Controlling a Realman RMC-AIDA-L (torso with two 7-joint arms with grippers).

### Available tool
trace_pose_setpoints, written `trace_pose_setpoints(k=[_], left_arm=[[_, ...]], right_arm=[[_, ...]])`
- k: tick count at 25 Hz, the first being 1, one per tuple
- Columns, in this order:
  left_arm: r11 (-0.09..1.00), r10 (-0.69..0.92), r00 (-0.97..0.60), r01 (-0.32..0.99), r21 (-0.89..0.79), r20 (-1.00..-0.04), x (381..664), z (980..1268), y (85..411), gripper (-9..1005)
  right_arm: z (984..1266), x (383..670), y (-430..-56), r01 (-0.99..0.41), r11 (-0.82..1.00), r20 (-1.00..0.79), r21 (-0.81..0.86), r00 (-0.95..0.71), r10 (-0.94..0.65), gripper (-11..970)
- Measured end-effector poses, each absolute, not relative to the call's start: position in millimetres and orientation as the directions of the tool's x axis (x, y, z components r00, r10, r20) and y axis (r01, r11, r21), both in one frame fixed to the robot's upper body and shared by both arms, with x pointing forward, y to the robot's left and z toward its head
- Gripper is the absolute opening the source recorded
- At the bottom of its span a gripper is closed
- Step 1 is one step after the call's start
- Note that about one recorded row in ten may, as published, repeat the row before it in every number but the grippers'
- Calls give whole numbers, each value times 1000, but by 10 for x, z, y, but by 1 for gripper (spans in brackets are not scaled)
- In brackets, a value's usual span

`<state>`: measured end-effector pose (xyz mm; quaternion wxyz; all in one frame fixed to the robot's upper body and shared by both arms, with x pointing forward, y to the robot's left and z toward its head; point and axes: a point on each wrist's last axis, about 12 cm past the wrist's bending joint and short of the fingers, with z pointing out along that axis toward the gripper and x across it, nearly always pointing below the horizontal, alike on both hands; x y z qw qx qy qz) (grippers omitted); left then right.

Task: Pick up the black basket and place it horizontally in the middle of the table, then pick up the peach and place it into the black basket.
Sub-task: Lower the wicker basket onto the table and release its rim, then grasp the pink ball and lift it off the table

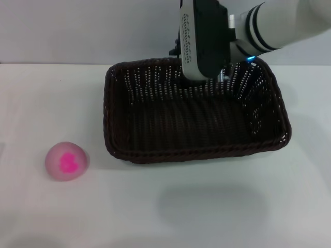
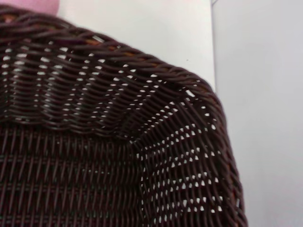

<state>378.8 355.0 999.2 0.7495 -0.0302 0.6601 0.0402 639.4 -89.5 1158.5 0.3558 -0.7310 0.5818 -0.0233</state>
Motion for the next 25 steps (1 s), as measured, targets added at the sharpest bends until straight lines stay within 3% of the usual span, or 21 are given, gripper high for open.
trace_pose_setpoints(k=[2,8,11,14,15,19,24,25], left_arm=[[996,17,125,-94,5,-992,3791,9992,3545,737],[999,-16,119,-33,-21,-993,3805,9994,3530,733],[998,-61,111,26,-59,-992,3810,10013,3570,731],[981,-152,78,133,-141,-985,3838,10074,3689,729],[967,-166,51,206,-152,-985,3857,10131,3756,728],[938,-159,8,313,-148,-987,3899,10246,3853,726],[895,-117,-72,425,-136,-991,3967,10375,3941,722],[858,-74,-162,493,-146,-984,4031,10447,3986,722]], right_arm=[[11594,6390,-916,-835,-55,-394,-547,315,-864,613],[11718,6330,-1004,-825,6,-453,-565,305,-838,761],[11804,6276,-1079,-823,67,-521,-564,291,-802,761],[11970,6122,-1279,-807,192,-667,-558,299,-683,760],[12060,5991,-1450,-796,286,-759,-533,301,-577,760],[12154,5774,-1717,-775,410,-856,-480,312,-412,760],[12090,5483,-2135,-775,555,-953,-302,251,-168,760],[12003,5382,-2328,-781,588,-974,-211,216,-62,761]])
